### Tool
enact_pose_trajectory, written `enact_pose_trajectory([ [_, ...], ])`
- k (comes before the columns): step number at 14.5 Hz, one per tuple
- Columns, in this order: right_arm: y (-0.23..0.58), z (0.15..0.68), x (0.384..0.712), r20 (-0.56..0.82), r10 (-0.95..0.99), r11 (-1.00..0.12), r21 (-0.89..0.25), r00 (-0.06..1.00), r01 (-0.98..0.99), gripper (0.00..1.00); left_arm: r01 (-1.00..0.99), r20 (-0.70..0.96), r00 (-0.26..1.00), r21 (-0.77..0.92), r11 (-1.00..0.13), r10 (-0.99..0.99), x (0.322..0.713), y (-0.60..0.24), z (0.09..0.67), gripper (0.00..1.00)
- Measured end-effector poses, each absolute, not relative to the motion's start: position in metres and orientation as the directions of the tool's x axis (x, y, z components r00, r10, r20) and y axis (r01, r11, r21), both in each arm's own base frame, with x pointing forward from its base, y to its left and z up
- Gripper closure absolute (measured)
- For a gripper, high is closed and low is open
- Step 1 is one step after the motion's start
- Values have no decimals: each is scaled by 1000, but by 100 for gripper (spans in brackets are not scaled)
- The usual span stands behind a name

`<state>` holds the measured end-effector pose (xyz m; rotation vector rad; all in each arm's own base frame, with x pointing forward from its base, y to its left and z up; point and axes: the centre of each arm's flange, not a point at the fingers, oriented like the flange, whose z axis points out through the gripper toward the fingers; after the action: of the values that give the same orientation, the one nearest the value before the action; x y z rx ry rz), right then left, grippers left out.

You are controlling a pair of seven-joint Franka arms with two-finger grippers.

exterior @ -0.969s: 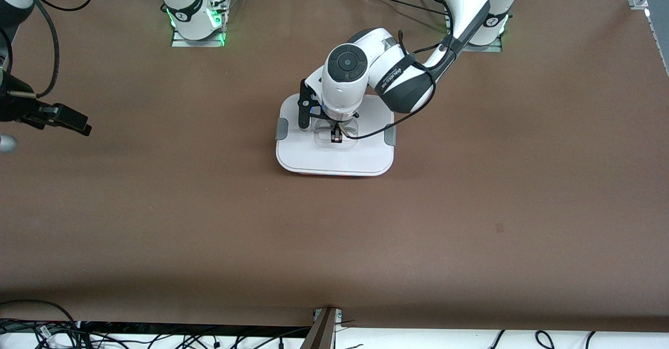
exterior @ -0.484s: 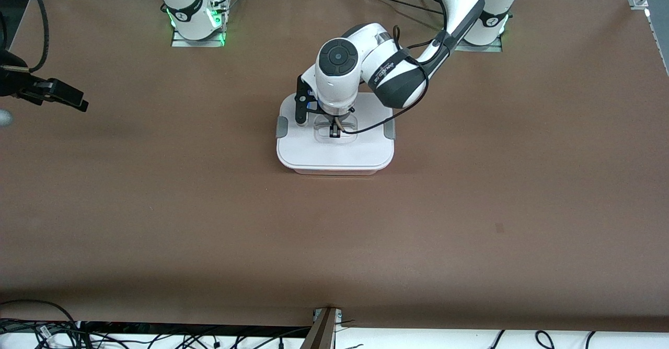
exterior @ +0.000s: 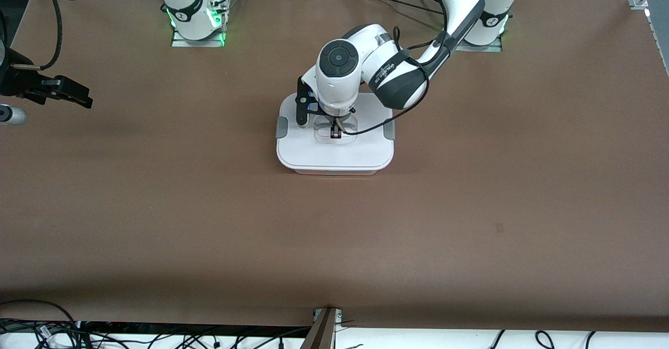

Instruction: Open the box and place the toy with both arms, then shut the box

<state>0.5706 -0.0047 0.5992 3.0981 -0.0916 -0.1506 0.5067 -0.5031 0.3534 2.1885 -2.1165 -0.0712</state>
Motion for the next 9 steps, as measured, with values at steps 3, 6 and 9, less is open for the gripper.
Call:
enact_pose_trajectory([
  [3,-5,598,572,-98,-58,-998,41,993,-54,0,-994,44,95,58,-93,-994,519,-485,402,53],
  [6,-5,598,572,-97,-58,-998,41,994,-54,0,-965,39,262,-1,-262,-964,522,-446,489,24],
  [9,-4,598,572,-97,-56,-998,41,994,-52,0,-890,53,452,-50,-454,-891,538,-381,555,0],
])
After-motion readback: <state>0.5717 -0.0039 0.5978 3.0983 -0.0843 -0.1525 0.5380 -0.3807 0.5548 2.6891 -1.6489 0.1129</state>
